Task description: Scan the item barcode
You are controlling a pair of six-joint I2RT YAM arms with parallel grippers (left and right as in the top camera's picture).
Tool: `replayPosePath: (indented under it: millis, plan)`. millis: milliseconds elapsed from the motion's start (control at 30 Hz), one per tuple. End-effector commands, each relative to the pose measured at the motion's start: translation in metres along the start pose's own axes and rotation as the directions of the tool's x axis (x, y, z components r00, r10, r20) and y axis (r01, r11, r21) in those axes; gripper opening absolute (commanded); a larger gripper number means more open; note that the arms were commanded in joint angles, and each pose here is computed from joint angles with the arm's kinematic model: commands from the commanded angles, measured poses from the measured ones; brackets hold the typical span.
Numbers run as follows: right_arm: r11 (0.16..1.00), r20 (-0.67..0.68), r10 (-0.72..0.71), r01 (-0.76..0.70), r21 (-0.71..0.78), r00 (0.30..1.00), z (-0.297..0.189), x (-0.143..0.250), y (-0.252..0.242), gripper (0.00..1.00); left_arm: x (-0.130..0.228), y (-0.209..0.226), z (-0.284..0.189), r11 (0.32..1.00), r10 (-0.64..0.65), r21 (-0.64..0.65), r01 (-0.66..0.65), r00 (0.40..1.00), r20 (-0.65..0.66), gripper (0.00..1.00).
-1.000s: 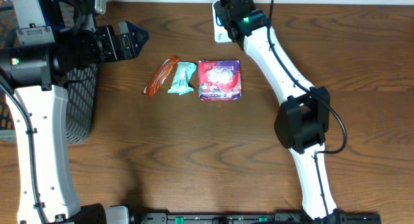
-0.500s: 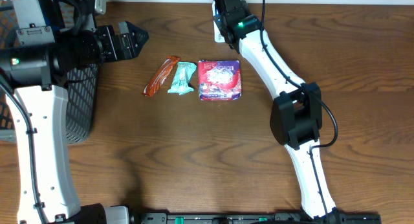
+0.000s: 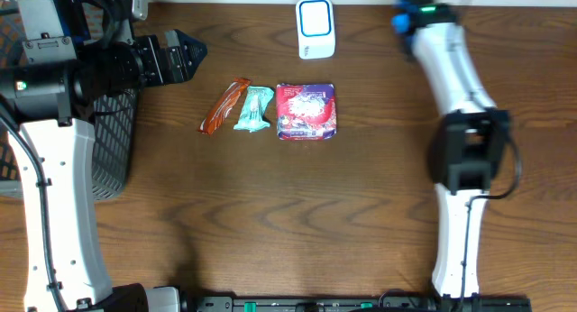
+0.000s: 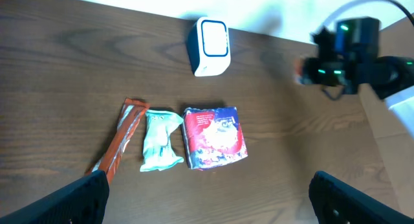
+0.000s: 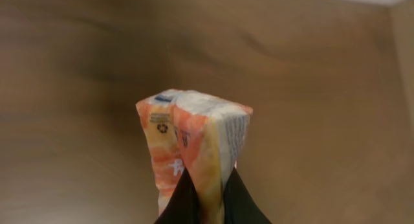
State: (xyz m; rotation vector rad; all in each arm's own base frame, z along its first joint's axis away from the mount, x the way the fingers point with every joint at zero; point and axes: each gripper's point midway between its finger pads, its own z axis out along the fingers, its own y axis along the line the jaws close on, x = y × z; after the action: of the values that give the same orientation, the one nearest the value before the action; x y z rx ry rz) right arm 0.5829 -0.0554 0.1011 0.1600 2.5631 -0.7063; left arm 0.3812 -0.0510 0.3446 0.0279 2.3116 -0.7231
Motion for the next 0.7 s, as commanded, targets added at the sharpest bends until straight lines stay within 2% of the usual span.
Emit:
replayPosePath:
  millis: [0, 200, 433, 500, 533, 567, 667]
  plan:
    - [0.990, -0.070, 0.127, -0.122, 0.074, 0.989, 0.009, 0.014, -0.077, 0.01, -0.001, -0.001, 0.000, 1.000, 0.000, 0.008, 0.000, 1.000, 0.000, 0.98]
    - [0.974, -0.233, 0.224, -0.208, 0.092, 0.946, 0.048, 0.066, -0.147, 0.01, -0.001, -0.001, 0.000, 1.000, 0.000, 0.008, 0.000, 1.000, 0.000, 0.98]
    - [0.934, -0.279, 0.340, -0.358, -0.016, 0.898, 0.071, 0.085, -0.181, 0.02, -0.001, -0.001, 0.000, 1.000, 0.000, 0.008, 0.000, 1.000, -0.001, 0.98]
    - [0.922, -0.277, 0.375, -0.388, 0.009, 0.885, 0.075, 0.089, -0.195, 0.11, -0.001, -0.001, 0.000, 1.000, 0.000, 0.008, 0.000, 1.000, -0.001, 0.98]
    - [0.918, -0.274, 0.385, -0.395, 0.020, 0.881, 0.077, 0.091, -0.202, 0.25, -0.001, -0.001, 0.000, 1.000, 0.000, 0.008, 0.000, 1.000, -0.001, 0.98]
    - [0.915, -0.272, 0.396, -0.403, 0.033, 0.877, 0.079, 0.093, -0.208, 0.33, -0.001, -0.001, 0.000, 1.000, 0.000, 0.008, 0.000, 1.000, 0.000, 0.98]
    - [0.905, -0.277, 0.421, -0.418, 0.073, 0.863, 0.083, 0.103, -0.227, 0.47, -0.001, -0.001, 0.000, 1.000, 0.000, 0.008, 0.000, 1.000, 0.000, 0.98]
